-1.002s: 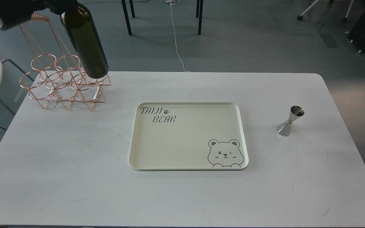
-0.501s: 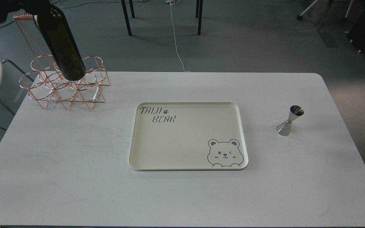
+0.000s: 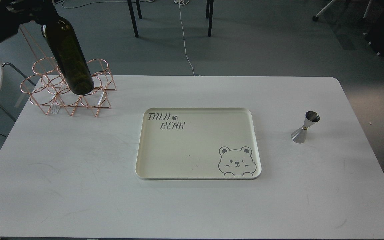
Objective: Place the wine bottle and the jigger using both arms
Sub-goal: 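Carry the bottle with the left gripper over the copper rack, then lower the bottle into the copper rack slot with the left gripper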
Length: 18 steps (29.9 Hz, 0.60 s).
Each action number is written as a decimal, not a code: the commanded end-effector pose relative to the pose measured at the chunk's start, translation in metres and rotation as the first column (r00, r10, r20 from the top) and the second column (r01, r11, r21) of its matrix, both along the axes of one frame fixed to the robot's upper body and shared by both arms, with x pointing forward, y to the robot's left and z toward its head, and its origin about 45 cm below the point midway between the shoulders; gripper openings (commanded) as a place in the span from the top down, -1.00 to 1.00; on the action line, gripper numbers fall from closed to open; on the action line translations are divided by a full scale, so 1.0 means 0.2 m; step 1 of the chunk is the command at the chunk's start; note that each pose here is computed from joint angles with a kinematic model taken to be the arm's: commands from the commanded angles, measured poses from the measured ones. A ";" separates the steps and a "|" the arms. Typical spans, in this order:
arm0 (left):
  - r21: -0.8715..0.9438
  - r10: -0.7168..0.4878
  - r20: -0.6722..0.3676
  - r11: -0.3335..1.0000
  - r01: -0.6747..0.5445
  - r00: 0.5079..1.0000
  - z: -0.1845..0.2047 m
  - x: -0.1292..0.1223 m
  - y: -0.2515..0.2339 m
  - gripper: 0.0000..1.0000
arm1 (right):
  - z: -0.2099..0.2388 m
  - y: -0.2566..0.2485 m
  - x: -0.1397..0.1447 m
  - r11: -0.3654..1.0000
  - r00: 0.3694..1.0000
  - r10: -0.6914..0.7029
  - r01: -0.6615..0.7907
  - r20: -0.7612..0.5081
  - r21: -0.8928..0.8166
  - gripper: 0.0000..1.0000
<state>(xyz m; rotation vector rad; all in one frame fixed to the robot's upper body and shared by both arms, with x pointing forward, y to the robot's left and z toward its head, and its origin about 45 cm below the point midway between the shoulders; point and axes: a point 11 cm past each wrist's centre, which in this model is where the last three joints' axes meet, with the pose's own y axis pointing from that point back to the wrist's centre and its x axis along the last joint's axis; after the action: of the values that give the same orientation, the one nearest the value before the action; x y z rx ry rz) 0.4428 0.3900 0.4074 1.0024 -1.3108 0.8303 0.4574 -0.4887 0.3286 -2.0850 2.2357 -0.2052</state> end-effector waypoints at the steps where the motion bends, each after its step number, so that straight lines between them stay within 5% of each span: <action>1: -0.004 -0.002 -0.002 1.000 0.002 1.000 0.00 0.00 -0.01 0.72 | 0.00 0.00 0.00 1.000 1.000 0.000 0.000 0.000 0.000 -0.96; 18: -0.018 0.011 -0.008 1.000 -0.011 1.000 -0.05 0.05 -0.03 0.72 | 0.00 -0.01 0.00 1.000 1.000 -0.003 0.003 0.000 -0.004 -0.96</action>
<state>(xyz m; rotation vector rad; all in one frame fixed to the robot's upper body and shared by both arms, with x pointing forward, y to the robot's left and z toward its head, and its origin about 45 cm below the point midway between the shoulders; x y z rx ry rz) 0.4517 0.3832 0.3988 0.9955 -1.2889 0.8451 0.4568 -0.4900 0.3291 -2.0842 2.2390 -0.2080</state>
